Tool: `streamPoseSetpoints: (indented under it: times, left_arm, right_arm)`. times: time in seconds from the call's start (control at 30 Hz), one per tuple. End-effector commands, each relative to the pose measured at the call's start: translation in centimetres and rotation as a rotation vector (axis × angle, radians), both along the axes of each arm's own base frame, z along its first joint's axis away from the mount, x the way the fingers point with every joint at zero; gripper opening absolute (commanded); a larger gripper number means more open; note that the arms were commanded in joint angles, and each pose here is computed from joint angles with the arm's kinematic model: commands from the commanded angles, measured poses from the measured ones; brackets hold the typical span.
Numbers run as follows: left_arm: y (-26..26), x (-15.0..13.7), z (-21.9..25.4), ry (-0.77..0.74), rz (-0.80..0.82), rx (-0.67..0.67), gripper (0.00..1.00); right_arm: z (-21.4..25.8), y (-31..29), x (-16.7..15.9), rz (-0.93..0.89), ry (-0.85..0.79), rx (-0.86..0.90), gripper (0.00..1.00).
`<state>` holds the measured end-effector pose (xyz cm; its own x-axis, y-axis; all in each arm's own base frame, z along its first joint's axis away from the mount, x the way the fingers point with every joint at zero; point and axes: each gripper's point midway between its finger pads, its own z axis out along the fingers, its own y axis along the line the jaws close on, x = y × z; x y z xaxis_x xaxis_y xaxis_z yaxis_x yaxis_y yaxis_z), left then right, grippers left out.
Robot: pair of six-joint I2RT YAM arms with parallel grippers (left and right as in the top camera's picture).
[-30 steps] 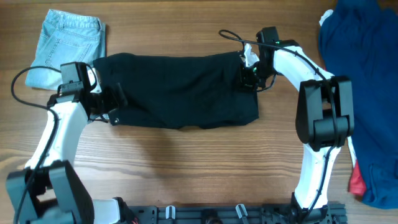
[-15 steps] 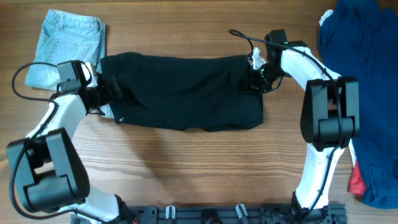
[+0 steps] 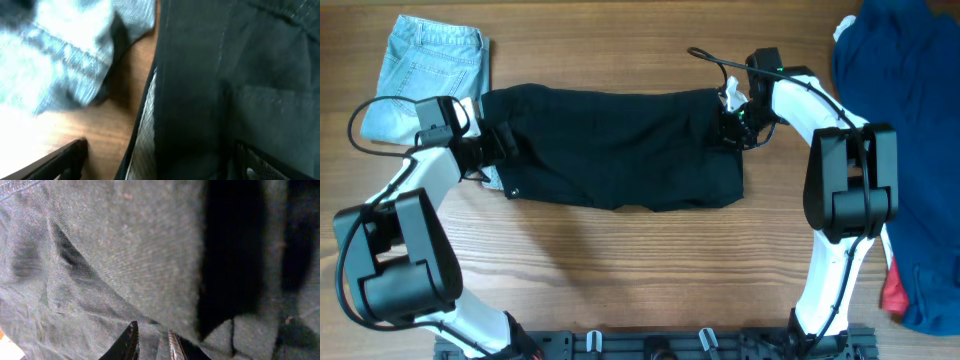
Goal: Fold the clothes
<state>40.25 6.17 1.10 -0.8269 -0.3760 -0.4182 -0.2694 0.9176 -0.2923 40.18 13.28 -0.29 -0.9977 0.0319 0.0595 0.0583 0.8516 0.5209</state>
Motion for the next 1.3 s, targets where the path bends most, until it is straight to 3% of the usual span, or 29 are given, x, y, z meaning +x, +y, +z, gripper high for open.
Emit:
streamPoseSetpoints:
  times: [0.0,0.23,0.43,0.77,1.0,1.27]
  left_arm:
    - [-1.7,-0.9,-2.4,0.050,-0.043,-0.092,0.85]
    - [-3.9,-1.7,-2.9,0.110,-0.050,-0.107,0.04]
    - [-2.4,-2.1,-2.1,0.136,0.094,-0.097,0.04]
    - [-2.1,-4.4,12.8,-0.091,0.119,-0.047,0.04]
    - [-2.0,-6.0,15.6,-0.105,0.115,-0.008,0.04]
    - [-1.8,-5.0,20.5,-0.171,0.077,0.029,0.04]
  right_arm:
    - [-6.3,-4.0,-2.8,-0.007,0.117,-0.227,0.22]
    - [-6.3,-3.4,-2.8,-0.007,0.116,-0.222,0.19]
    - [-5.6,-2.3,-2.8,0.022,0.111,-0.151,0.05]
    - [-4.6,-1.3,-3.3,0.063,0.118,-0.086,0.04]
    - [2.2,-0.1,-0.2,0.082,-0.064,-0.014,0.04]
    - [4.5,3.4,-1.3,0.182,-0.120,-0.005,0.05]
